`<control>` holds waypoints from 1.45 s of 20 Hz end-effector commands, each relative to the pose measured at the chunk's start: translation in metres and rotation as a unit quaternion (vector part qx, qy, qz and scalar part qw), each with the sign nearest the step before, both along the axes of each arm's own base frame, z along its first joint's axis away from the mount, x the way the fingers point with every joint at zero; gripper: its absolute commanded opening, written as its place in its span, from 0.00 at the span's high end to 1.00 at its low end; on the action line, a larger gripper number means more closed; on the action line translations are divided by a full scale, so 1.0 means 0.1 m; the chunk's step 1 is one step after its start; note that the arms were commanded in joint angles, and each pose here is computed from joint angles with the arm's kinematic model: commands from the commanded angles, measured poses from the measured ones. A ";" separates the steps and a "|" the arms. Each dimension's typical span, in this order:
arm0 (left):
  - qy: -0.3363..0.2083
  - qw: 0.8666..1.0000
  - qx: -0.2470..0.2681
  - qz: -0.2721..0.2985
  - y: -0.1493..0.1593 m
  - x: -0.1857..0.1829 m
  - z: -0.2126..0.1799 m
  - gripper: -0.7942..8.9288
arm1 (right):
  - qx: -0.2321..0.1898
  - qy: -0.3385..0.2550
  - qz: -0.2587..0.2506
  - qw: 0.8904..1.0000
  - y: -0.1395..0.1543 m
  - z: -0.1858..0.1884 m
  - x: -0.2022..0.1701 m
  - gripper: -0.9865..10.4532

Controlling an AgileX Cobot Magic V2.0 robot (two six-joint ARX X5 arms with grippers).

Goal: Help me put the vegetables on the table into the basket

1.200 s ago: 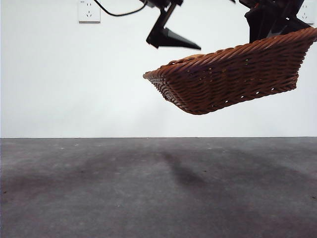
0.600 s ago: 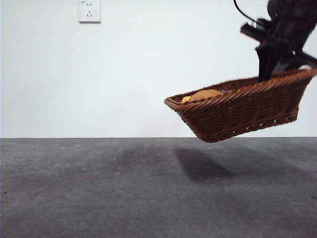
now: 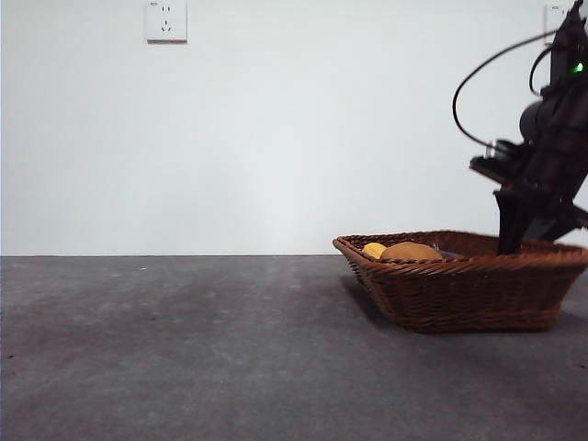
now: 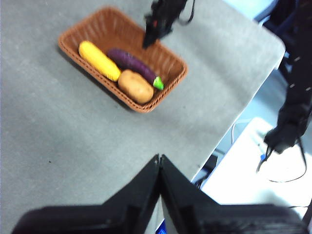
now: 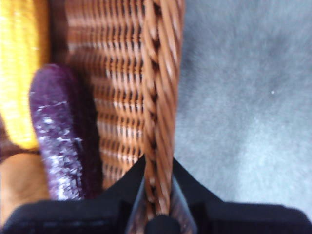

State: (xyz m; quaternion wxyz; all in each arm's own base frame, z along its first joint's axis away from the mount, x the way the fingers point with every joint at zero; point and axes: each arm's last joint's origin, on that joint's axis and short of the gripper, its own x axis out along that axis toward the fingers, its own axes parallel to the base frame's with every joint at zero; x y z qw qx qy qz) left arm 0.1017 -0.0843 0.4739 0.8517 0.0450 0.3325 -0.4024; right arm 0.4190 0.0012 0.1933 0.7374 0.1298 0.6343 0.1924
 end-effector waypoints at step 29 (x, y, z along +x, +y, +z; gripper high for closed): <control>-0.022 1.000 0.000 -0.012 0.06 -0.08 0.02 0.93 | -0.087 -0.278 -0.046 0.955 0.06 2.56 -2.48 0.93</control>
